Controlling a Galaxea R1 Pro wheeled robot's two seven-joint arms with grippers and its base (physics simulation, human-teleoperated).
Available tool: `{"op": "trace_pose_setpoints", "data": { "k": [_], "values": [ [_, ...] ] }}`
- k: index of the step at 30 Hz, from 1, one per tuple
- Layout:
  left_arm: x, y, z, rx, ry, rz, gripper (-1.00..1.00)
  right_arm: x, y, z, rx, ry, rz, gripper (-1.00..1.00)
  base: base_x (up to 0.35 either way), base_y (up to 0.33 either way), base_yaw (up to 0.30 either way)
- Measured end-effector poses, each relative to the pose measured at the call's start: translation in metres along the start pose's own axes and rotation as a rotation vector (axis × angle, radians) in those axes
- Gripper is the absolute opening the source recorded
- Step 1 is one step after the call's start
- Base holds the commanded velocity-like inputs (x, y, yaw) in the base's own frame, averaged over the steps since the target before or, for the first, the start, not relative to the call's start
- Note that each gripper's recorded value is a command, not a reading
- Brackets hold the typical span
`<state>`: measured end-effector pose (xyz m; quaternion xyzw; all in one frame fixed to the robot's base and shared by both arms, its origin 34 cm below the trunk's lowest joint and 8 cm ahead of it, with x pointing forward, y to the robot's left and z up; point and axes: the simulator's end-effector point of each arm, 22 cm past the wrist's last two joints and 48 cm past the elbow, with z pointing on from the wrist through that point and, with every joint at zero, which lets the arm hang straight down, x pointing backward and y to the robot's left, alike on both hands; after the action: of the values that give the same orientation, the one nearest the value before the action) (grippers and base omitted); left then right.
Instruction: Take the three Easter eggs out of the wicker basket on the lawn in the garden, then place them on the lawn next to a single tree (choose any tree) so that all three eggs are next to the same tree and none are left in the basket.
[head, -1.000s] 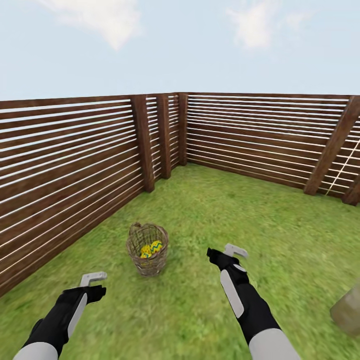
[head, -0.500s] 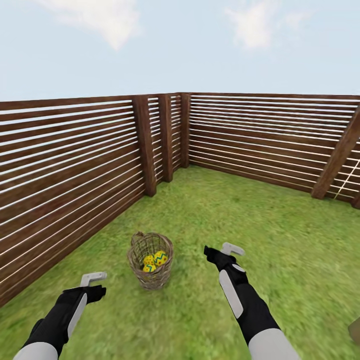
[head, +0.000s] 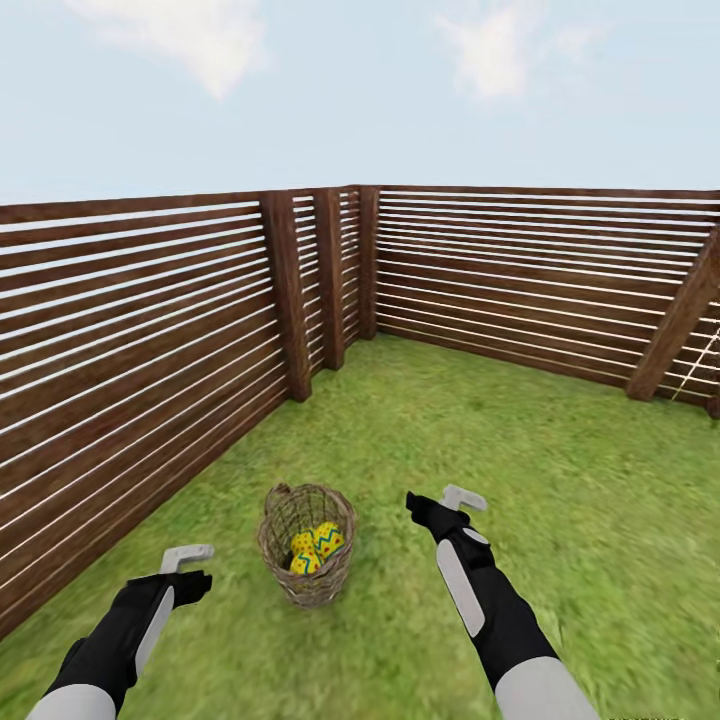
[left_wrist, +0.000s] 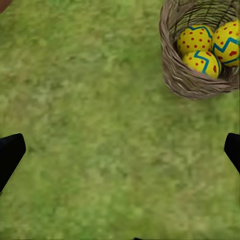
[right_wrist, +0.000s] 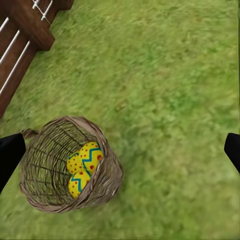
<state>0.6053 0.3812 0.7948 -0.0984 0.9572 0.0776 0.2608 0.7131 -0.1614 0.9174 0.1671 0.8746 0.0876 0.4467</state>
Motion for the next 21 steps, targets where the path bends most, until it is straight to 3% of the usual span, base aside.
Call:
{"op": "trace_pose_setpoints", "data": {
  "k": [14, 21],
  "values": [
    [0.0000, -0.0001, 0.0001, 0.000, 0.000, 0.000, 1.00, 0.0004, 0.0012, 0.0000, -0.002, 0.001, -0.001, 1.00, 0.201, 0.231, -0.276],
    [0.0000, 0.0001, 0.0003, 0.000, 0.001, 0.000, 1.00, 0.0021, 0.0016, 0.0005, -0.002, 0.004, -0.002, 1.00, 0.034, 0.279, -0.280]
  ]
}}
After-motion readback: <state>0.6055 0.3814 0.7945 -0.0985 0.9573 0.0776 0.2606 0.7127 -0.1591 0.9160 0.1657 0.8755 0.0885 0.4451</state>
